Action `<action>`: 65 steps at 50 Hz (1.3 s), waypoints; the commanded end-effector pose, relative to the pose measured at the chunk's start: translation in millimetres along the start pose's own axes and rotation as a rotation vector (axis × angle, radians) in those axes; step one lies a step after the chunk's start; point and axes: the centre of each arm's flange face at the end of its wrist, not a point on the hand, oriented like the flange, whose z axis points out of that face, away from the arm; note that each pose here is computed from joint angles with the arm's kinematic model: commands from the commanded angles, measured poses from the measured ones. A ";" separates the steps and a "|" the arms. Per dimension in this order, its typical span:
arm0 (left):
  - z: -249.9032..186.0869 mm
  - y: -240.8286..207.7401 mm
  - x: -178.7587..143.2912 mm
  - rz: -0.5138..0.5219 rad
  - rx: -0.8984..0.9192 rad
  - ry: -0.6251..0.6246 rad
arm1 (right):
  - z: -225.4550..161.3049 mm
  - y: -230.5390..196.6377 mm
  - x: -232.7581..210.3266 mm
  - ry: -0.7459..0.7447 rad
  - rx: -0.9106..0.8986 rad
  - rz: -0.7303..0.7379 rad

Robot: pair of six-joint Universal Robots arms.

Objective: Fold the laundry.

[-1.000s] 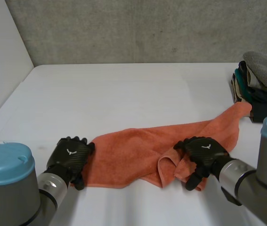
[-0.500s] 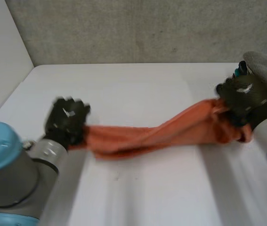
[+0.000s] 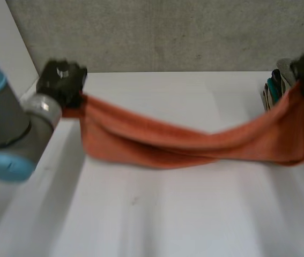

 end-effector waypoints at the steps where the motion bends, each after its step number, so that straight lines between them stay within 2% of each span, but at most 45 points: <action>1: 68.2 -84.0 -62.3 -0.057 0.359 -0.360 | 35.2 -80.5 58.1 0.413 0.473 0.165; 3: 74.7 -104.0 -83.0 -0.093 0.479 -0.464 | 33.8 -103.3 73.8 0.505 0.644 0.178; 7: 77.5 -112.6 -101.8 -0.121 0.576 -0.523 | 30.2 -122.4 81.6 0.577 0.803 0.177; 10: 77.9 -102.7 -98.1 -0.124 0.541 -0.509 | 33.3 -118.6 74.2 0.547 0.793 0.178; 15: 76.5 -65.0 -80.9 -0.116 0.410 -0.456 | 43.4 -90.0 42.5 0.379 0.708 0.190; 23: 57.1 0.4 -51.4 -0.091 0.179 -0.355 | 48.3 -29.0 -10.1 0.141 0.485 0.225; 28: 31.6 58.3 -16.5 -0.066 -0.036 -0.198 | 46.6 28.9 -62.7 -0.081 0.283 0.214; 34: -4.3 102.8 10.5 -0.039 -0.257 -0.073 | 31.4 76.1 -100.0 -0.215 0.086 0.133; 38: -38.9 122.6 23.6 0.031 -0.421 0.018 | 6.4 100.0 -111.0 -0.316 -0.077 0.026; 40: -62.1 117.5 20.9 0.082 -0.485 0.058 | -15.8 110.4 -109.7 -0.392 -0.193 -0.036; 45: -110.0 108.0 8.5 0.205 -0.613 0.135 | -71.9 109.8 -83.7 -0.476 -0.414 -0.163; 47: -129.9 101.7 1.0 0.275 -0.654 0.164 | -94.7 111.8 -71.4 -0.495 -0.499 -0.220; 50: -147.1 95.0 -6.1 0.355 -0.672 0.199 | -107.3 113.2 -60.9 -0.486 -0.525 -0.296; 54: -151.4 92.2 -7.4 0.412 -0.655 0.241 | -100.2 111.7 -55.8 -0.424 -0.472 -0.320; 58: -139.6 85.5 -9.8 0.394 -0.597 0.221 | -85.8 108.1 -55.0 -0.329 -0.401 -0.268; 65: -97.5 93.7 -3.8 0.304 -0.512 0.152 | -49.8 112.6 -82.8 -0.296 -0.309 -0.169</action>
